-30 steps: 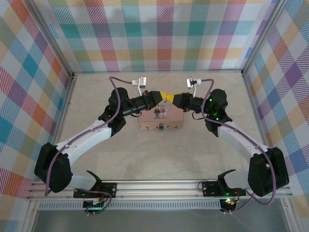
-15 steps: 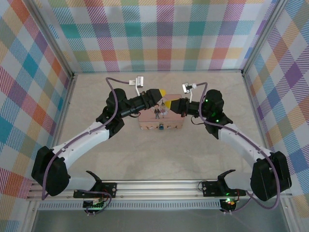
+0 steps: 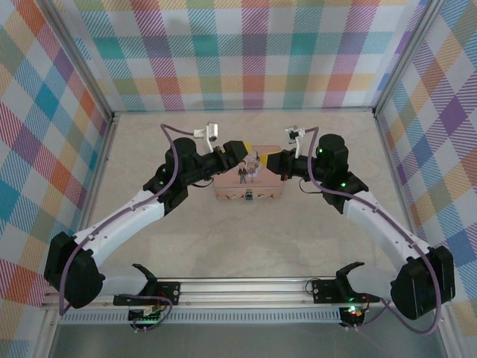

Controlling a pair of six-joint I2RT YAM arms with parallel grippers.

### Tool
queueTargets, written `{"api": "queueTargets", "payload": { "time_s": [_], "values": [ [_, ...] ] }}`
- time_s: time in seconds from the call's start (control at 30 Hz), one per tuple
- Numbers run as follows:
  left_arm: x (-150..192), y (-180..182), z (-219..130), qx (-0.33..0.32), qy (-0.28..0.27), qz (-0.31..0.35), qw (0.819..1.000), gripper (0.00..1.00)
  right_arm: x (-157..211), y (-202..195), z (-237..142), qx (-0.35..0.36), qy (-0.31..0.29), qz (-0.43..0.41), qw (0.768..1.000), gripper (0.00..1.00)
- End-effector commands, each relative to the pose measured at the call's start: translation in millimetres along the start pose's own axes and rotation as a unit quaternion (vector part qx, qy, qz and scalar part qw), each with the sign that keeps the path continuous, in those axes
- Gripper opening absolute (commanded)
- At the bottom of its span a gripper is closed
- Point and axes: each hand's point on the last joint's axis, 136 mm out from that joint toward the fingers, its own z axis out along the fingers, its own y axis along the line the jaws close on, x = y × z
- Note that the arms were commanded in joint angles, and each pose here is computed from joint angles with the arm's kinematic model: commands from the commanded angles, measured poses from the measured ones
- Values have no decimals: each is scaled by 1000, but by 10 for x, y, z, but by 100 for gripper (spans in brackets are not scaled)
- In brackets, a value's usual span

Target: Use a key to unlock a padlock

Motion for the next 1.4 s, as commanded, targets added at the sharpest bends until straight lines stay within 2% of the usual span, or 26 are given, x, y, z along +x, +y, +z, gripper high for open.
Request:
{"api": "queueTargets", "payload": {
  "time_s": [0.0, 0.3, 0.53, 0.73, 0.77, 0.9, 1.07, 1.2, 1.37],
  "values": [
    [-41, 18, -96, -53, -4, 20, 998, 63, -97, -22, -90, 49, -4, -56, 997, 0],
    [22, -138, 55, -65, 30, 25, 997, 74, -95, -45, -47, 72, 5, -77, 994, 0],
    [100, 137, 86, -170, 56, 12, 984, 73, -78, -73, -26, 93, 8, -94, 991, 0],
    [101, 368, 13, -216, 40, 13, 975, 73, 42, -219, -9, 117, 29, -79, 990, 0],
    [104, 397, -15, -223, 39, 17, 974, 73, 89, -252, -16, 125, 38, -72, 989, 4],
    [201, 558, -101, -245, 49, 25, 968, 74, 343, -460, -62, 165, 77, -35, 983, 31],
    [388, 916, -284, -288, 54, 19, 956, 74, 915, -770, -105, 226, 155, 26, 961, 36],
    [571, 1127, -394, -293, 54, -2, 954, 75, 1386, -936, -77, 253, 204, 70, 943, 39],
    [780, 1360, -526, -305, 59, -31, 950, 75, 1785, -1098, -47, 283, 227, 97, 927, 44]
  ]
}}
